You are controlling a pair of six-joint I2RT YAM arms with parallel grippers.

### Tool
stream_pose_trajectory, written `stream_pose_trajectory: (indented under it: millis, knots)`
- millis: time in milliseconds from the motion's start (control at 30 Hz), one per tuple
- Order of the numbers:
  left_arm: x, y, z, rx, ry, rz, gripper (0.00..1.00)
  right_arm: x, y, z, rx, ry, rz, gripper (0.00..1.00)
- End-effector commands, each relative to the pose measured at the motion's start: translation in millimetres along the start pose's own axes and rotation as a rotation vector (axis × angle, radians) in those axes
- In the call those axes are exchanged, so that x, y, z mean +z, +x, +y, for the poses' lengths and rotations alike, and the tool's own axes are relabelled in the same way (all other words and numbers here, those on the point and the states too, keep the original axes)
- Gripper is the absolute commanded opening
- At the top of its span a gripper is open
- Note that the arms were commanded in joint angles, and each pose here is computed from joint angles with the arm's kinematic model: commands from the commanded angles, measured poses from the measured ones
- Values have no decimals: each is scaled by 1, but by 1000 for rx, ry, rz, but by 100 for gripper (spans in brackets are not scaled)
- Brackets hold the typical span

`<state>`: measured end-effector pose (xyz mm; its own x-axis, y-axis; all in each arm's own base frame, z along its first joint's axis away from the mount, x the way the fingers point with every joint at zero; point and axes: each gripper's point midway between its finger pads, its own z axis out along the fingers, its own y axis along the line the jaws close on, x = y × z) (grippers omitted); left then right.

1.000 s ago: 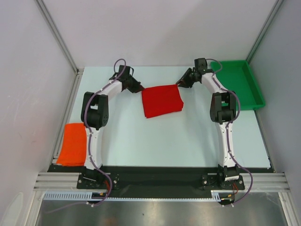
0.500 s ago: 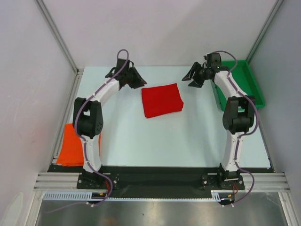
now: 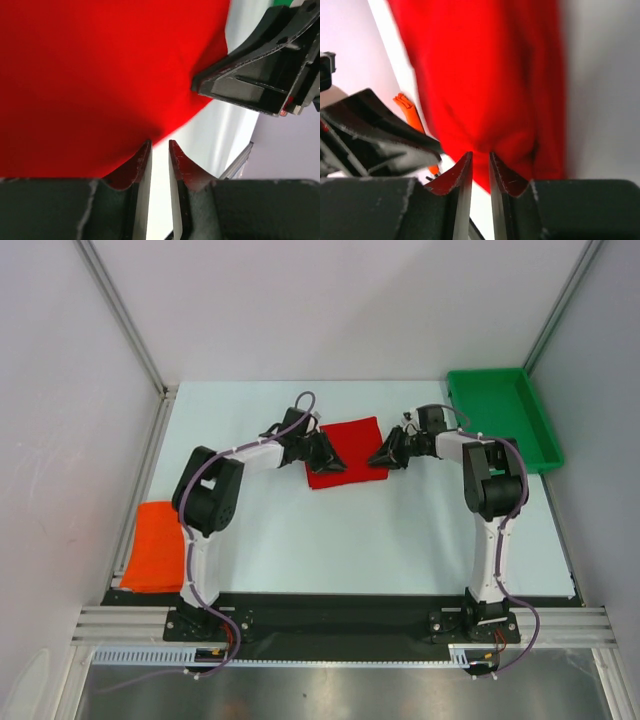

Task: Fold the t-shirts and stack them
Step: Fold the tshirt

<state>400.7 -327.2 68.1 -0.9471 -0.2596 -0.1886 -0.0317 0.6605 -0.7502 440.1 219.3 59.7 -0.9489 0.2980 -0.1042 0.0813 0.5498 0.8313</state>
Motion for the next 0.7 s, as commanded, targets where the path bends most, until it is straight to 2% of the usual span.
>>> stream_pose_trajectory:
  millis: [0,67,133,300,400,533,667]
  knots:
    - [9,-14,32,4,-13,-2,24,-3,-27,-15,-43,-49,-45,25]
    - [6,-12,42,14,-23,14,21,-8,-34,-38,11,-16,-56,24]
    - [-6,-15,40,48,-20,3,21,-14,-37,-36,22,-29,-55,23]
    - [-47,-26,-3,129,41,-68,23,-41,-45,16,-42,-84,-78,25]
    - [-57,-36,-25,136,78,-98,25,-54,-54,43,-81,-107,-111,26]
    - [-48,-47,-38,102,126,-94,26,-47,-54,68,-77,-177,-95,29]
    - [-22,-43,-40,41,212,-47,26,-26,-39,51,-42,-173,-58,30]
